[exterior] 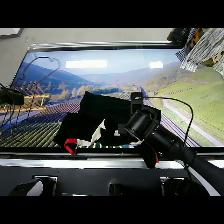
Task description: Fold the clothes and pants, and hang the long-sleeved shirts on hangers.
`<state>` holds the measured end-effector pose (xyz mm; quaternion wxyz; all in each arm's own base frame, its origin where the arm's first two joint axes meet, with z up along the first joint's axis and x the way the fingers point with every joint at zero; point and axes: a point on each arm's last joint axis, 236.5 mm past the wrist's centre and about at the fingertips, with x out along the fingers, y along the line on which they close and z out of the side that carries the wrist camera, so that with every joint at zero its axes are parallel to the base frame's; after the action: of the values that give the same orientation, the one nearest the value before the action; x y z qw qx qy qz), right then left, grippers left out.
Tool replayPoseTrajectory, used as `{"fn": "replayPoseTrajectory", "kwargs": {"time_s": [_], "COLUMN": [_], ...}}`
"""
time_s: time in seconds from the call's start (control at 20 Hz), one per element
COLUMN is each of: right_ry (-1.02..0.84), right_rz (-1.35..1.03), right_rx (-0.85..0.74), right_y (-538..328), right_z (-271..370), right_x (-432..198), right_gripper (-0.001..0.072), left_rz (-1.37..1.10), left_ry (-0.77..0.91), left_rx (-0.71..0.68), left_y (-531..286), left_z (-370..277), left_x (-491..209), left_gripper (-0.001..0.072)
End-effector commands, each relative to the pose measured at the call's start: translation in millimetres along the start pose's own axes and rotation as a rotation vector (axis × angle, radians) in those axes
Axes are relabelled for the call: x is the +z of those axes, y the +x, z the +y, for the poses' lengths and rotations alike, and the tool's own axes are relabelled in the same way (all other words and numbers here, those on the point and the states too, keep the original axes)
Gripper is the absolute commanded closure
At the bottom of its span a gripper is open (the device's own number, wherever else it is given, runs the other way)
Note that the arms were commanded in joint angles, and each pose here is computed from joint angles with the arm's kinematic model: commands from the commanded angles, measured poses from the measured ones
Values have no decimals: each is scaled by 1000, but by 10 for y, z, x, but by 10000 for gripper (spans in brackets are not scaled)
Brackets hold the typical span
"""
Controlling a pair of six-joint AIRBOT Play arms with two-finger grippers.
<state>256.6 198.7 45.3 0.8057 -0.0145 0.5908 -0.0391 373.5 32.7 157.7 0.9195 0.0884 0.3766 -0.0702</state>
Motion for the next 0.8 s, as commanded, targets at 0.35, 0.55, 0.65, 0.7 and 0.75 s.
{"fn": "replayPoseTrajectory", "kwargs": {"time_s": [0.35, 0.55, 0.65, 0.7, 0.75], "right_ry": [-33, -36, -37, -37, -37], "right_rz": [-46, -78, -96, -101, -104], "right_rx": [-139, -186, -205, -212, -222], "right_y": [-28, -51, -62, -67, -73], "right_z": [-327, -435, -476, -494, -516], "right_x": [111, 190, 232, 243, 250], "right_gripper": [682, 682, 682, 682, 682], "left_rz": [5, -6, -43, -61, -80], "left_ry": [398, 447, 447, 442, 436], "left_rx": [-352, -468, -517, -540, -563], "left_y": [-862, -1102, -1218, -1276, -1336], "left_z": [-1557, -1873, -2002, -2058, -2111], "left_x": [-631, -746, -722, -709, -694], "left_gripper": [679, 680, 680, 680, 680]}}
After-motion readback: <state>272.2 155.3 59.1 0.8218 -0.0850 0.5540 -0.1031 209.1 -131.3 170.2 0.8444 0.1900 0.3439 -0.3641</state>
